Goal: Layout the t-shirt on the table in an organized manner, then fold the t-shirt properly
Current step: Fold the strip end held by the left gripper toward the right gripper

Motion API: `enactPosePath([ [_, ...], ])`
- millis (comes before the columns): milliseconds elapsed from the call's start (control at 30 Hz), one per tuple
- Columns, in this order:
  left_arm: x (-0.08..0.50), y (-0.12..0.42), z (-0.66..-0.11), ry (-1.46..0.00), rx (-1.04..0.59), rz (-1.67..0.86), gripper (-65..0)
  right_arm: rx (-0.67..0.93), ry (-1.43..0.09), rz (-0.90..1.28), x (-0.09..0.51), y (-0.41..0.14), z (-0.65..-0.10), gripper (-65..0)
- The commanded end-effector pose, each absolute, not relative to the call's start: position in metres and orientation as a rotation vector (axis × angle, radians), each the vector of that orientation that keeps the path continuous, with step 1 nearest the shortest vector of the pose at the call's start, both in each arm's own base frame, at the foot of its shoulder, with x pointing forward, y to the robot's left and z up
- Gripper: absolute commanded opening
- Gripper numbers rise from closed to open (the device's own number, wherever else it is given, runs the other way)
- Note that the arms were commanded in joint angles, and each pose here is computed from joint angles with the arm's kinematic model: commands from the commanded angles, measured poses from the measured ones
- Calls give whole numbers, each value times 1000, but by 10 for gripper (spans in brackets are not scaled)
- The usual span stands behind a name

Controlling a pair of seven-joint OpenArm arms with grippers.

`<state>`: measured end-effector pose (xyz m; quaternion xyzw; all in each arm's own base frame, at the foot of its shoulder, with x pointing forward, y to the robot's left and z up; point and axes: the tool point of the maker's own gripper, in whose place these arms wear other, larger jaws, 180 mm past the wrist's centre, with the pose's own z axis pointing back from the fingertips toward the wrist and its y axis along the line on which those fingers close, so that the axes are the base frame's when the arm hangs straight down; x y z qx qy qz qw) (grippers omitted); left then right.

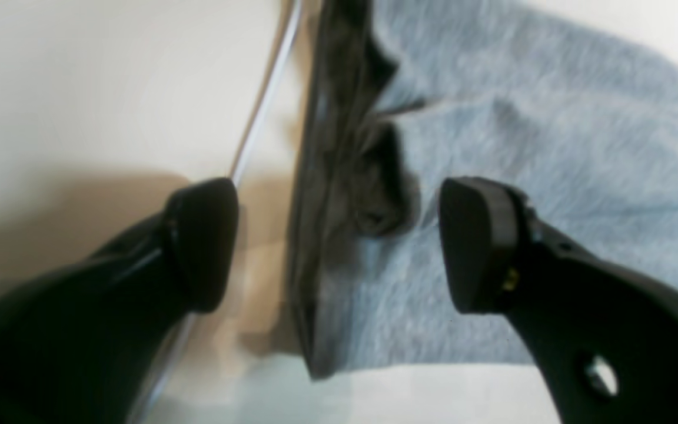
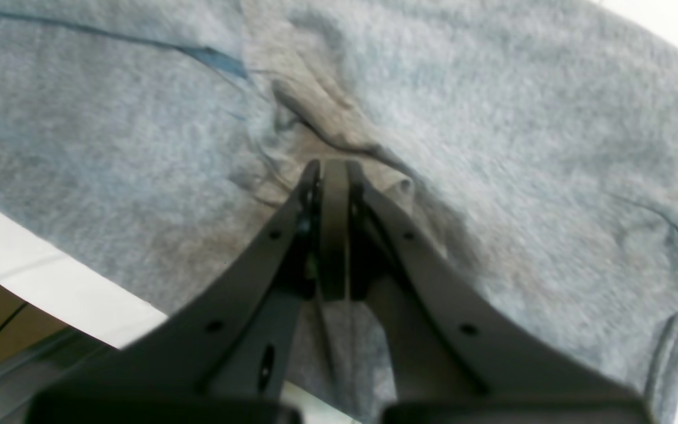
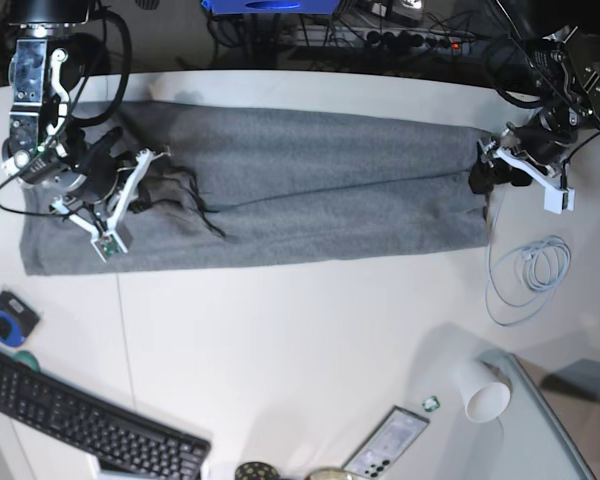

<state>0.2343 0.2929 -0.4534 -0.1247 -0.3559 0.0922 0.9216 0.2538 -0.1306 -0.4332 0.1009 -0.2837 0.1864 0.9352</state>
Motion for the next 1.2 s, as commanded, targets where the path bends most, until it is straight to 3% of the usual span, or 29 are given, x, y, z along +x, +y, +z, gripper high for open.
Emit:
enactPosePath([
  [0, 244, 300, -441, -777, -248, 176, -132, 208, -627, 387, 263, -130, -423, -642],
  [433, 250, 295, -459, -746, -301, 233, -132, 210, -627, 391, 263, -130, -423, -642],
  [567, 257, 288, -463, -796, -322, 243, -132, 210, -625, 391, 263, -130, -423, -642],
  [767, 248, 266, -488, -723, -374, 227, -140, 210, -625, 391, 263, -130, -423, -642],
  [833, 246, 266, -494, -727, -383, 253, -199, 210, -625, 391, 263, -130, -423, -642],
  [900, 249, 265, -499, -737, -396, 285, -319, 210, -625, 391, 262, -129, -423, -642],
  [1033, 252, 266, -506, -722, -409, 310, -640, 207, -632, 392, 263, -130, -421, -642],
  [1167, 266, 268, -488, -776, -390, 255, -650, 208, -631, 392, 263, -130, -421, -642],
])
